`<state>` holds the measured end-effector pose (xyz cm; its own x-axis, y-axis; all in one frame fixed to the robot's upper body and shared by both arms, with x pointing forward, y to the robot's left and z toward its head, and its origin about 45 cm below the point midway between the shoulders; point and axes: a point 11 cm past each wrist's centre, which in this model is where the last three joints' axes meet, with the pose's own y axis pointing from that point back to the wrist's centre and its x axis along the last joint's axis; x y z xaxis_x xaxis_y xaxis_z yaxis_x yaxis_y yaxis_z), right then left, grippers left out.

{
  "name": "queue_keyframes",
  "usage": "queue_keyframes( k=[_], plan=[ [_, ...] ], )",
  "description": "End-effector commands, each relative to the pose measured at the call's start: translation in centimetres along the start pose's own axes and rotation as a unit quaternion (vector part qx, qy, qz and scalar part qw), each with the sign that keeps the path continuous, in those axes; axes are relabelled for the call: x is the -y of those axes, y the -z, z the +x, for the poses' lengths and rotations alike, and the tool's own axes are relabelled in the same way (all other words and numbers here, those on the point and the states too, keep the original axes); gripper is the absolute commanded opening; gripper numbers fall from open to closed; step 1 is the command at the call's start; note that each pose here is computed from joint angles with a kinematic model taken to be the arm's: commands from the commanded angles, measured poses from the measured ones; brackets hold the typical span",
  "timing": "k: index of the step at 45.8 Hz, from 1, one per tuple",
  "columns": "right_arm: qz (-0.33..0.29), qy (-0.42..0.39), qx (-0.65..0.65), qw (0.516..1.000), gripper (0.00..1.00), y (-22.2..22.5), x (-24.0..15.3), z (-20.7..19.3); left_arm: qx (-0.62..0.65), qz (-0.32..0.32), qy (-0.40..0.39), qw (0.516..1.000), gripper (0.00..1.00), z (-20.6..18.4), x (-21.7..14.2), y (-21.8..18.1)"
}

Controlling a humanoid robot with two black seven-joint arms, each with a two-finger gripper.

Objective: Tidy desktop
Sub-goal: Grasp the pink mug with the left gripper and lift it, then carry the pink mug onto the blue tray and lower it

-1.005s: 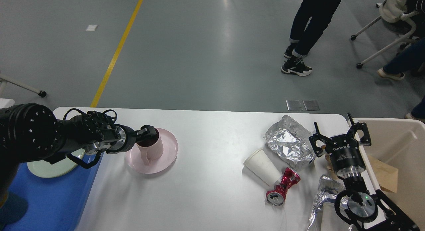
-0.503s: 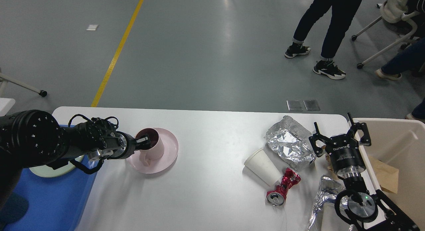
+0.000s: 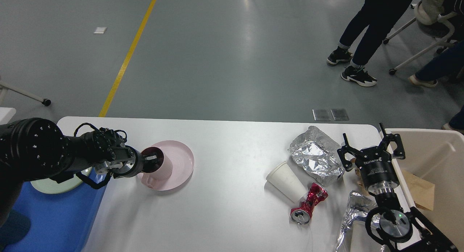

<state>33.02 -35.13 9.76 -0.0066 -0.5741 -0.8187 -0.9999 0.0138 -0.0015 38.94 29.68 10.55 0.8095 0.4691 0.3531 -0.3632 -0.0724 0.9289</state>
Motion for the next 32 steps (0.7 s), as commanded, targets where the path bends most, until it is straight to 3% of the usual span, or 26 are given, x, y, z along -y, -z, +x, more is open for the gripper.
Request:
queue_keyframes(
  k=[1,18,32],
  plan=[
    [0.0,0.0,0.0,1.0,1.0,0.0,0.0,0.0,-0.001,-0.004,0.005,1.0,0.0,0.6,-0.6,-0.2],
    [0.0,0.0,0.0,1.0,1.0,0.0,0.0,0.0,0.014,0.011,0.078,0.997,0.0,2.7,-5.4,0.1],
    [0.0,-0.001,-0.001,1.0,1.0,0.0,0.0,0.0,0.087,0.025,0.045,0.995,0.0,6.0,-18.0,-0.2]
  ],
)
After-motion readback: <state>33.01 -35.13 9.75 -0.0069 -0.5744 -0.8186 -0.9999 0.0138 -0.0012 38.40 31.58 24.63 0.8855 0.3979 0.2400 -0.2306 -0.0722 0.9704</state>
